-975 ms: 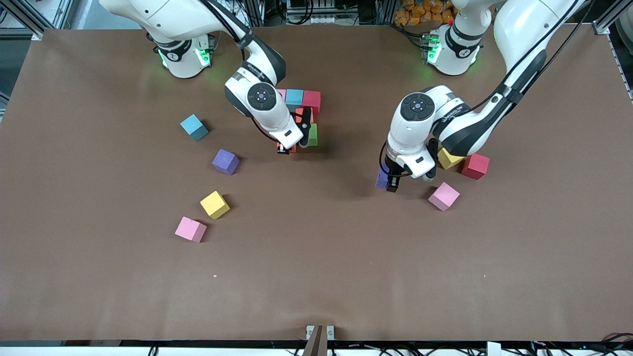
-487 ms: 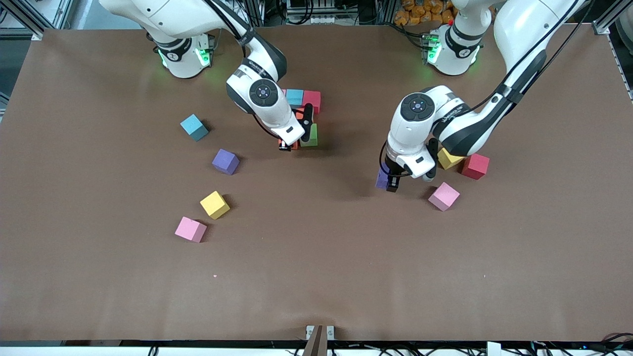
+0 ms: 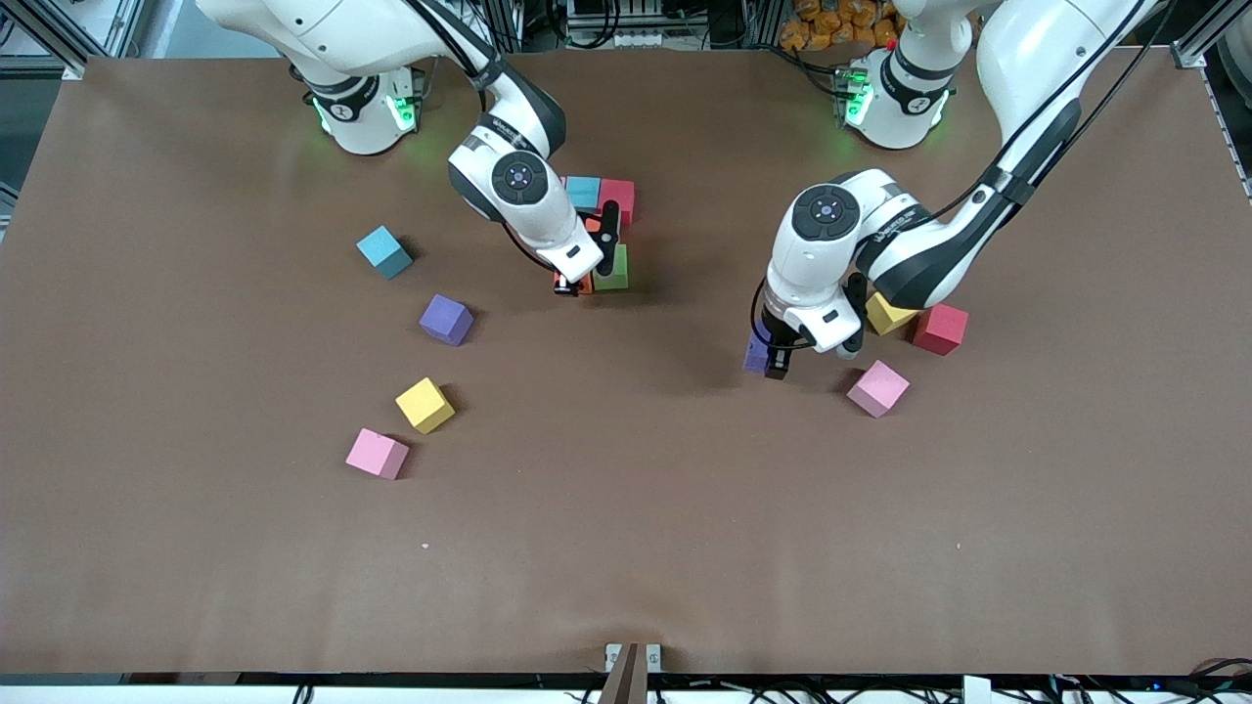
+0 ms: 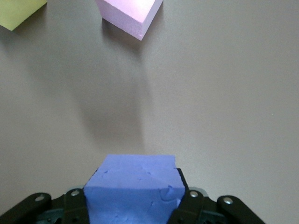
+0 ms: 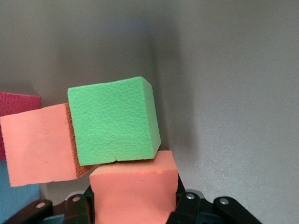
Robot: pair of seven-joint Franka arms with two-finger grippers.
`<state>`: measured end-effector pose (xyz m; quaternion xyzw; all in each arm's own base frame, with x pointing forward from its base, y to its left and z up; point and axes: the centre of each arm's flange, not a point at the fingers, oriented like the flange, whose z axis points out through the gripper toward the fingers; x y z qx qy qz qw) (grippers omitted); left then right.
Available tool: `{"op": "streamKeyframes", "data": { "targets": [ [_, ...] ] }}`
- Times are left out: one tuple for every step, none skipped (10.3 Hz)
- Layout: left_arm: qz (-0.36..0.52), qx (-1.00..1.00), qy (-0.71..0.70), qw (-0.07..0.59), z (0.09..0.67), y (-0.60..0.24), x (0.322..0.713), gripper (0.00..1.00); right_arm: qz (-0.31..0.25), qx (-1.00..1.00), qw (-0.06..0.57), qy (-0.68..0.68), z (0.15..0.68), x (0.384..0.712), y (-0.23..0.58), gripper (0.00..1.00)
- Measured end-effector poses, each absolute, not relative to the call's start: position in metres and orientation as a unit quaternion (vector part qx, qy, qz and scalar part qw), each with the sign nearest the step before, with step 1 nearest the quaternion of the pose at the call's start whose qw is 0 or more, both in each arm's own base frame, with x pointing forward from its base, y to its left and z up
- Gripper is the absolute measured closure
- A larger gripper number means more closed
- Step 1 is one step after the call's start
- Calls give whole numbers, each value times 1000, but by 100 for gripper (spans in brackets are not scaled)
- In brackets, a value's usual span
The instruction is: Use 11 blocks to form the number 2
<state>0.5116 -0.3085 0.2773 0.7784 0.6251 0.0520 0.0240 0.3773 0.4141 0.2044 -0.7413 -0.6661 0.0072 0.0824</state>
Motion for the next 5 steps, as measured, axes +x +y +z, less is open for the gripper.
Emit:
{"op": "streamKeyframes", "data": {
  "targets": [
    [52, 778, 625, 23, 277, -308, 512, 38, 8, -741, 82, -666, 203, 376, 413, 41],
    [52, 778, 625, 22, 277, -308, 511, 38, 8, -741, 82, -666, 203, 376, 413, 41],
    [52, 778, 625, 22, 277, -308, 511, 38, 9, -741, 83, -666, 202, 375, 413, 41],
    [52, 778, 625, 22, 277, -308, 511, 38, 8, -741, 83, -666, 202, 375, 413, 41],
    [52, 778, 625, 22, 277, -308, 511, 38, 7, -741, 83, -667, 202, 374, 413, 41]
  ]
}}
